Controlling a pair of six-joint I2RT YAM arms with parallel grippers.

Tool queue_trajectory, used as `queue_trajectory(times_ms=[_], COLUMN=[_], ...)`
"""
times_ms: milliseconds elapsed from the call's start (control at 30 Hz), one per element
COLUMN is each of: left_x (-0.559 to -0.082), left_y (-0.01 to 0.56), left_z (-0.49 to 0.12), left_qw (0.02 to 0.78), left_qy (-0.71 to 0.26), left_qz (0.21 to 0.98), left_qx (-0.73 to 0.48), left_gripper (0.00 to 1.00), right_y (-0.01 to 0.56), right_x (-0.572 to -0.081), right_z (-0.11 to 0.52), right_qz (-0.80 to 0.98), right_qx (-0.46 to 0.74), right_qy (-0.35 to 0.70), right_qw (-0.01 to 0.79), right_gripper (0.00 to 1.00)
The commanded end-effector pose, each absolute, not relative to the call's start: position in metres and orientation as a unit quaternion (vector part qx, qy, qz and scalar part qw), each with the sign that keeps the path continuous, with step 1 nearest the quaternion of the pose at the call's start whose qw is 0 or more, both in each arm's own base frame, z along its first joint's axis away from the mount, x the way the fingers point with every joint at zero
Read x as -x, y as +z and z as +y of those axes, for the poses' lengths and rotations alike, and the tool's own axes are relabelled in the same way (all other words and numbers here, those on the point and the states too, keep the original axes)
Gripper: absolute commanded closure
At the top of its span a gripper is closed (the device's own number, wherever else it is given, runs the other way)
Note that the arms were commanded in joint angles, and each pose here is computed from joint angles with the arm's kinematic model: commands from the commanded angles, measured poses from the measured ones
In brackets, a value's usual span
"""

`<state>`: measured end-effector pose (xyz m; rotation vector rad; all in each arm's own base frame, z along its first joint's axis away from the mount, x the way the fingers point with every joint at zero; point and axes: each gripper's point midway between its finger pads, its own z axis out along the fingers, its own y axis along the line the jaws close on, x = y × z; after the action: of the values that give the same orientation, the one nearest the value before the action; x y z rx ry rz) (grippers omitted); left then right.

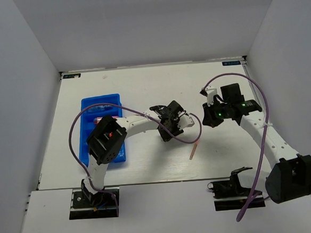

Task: Sort the stationery into containers
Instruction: Pick up the pen from the center of the board, then place the pen in the storage box.

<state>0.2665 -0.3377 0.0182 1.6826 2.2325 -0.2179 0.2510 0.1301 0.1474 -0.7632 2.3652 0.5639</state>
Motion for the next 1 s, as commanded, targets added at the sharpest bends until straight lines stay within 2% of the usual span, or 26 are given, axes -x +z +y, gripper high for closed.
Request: queue_trajectory(times_ms=[0, 133, 167, 267, 300, 333, 367, 400, 467, 500, 567, 667, 833, 967], left_x=[-0.274, -0.271, -0.269, -0.268, -0.267, -0.268, -0.269, -0.272, -0.272, -0.272, -0.268, -0.256, -0.235, -0.22], left_y=[0.02, 0.014, 0.012, 0.018, 0.023, 0.033, 0.037, 0.057, 0.072, 0.102, 0.118, 0.17, 0.188, 0.19], left_z=[-0.343, -0.341, -0.34, -0.338, -0.337, -0.337, -0.338, -0.335, -0.332, -0.329, -0.32, -0.292, -0.205, -0.144], left_qw=[0.179, 0.163, 0.158, 0.16, 0.164, 0.175, 0.181, 0.204, 0.218, 0.248, 0.255, 0.285, 0.264, 0.21], left_qy=[-0.066, -0.066, -0.066, -0.067, -0.067, -0.071, -0.072, -0.071, -0.071, -0.077, -0.077, -0.077, -0.011, 0.002], left_qz=[0.78, 0.784, 0.785, 0.788, 0.788, 0.788, 0.788, 0.789, 0.789, 0.784, 0.784, 0.763, 0.75, 0.797], left_qx=[-0.596, -0.595, -0.596, -0.591, -0.59, -0.586, -0.584, -0.576, -0.57, -0.564, -0.561, -0.575, -0.606, -0.566], left_gripper=[0.51, 0.67, 0.8, 0.96, 0.97, 1.0, 1.0, 1.0, 1.0, 1.0, 1.0, 1.0, 1.0, 1.0], right_y=[0.158, 0.159, 0.161, 0.159, 0.158, 0.158, 0.156, 0.155, 0.152, 0.151, 0.15, 0.149, 0.148, 0.149], right_x=[-0.251, -0.251, -0.252, -0.249, -0.249, -0.249, -0.249, -0.249, -0.251, -0.251, -0.249, -0.249, -0.249, -0.249], right_z=[0.132, 0.131, 0.132, 0.132, 0.132, 0.131, 0.129, 0.129, 0.124, 0.124, 0.124, 0.123, 0.123, 0.125], right_qz=[0.88, 0.879, 0.878, 0.878, 0.878, 0.88, 0.882, 0.882, 0.886, 0.886, 0.885, 0.885, 0.884, 0.884], right_qx=[0.283, 0.281, 0.281, 0.283, 0.285, 0.285, 0.284, 0.287, 0.285, 0.285, 0.289, 0.29, 0.291, 0.29], right_qy=[0.224, 0.227, 0.228, 0.231, 0.23, 0.228, 0.226, 0.223, 0.213, 0.212, 0.212, 0.212, 0.211, 0.216], right_qw=[0.309, 0.312, 0.314, 0.308, 0.307, 0.305, 0.302, 0.301, 0.299, 0.299, 0.297, 0.297, 0.297, 0.297], right_gripper=[1.0, 1.0, 1.0, 1.0, 0.88, 0.5, 0.35, 0.29, 0.28, 0.3, 0.34, 0.34, 0.32, 0.32])
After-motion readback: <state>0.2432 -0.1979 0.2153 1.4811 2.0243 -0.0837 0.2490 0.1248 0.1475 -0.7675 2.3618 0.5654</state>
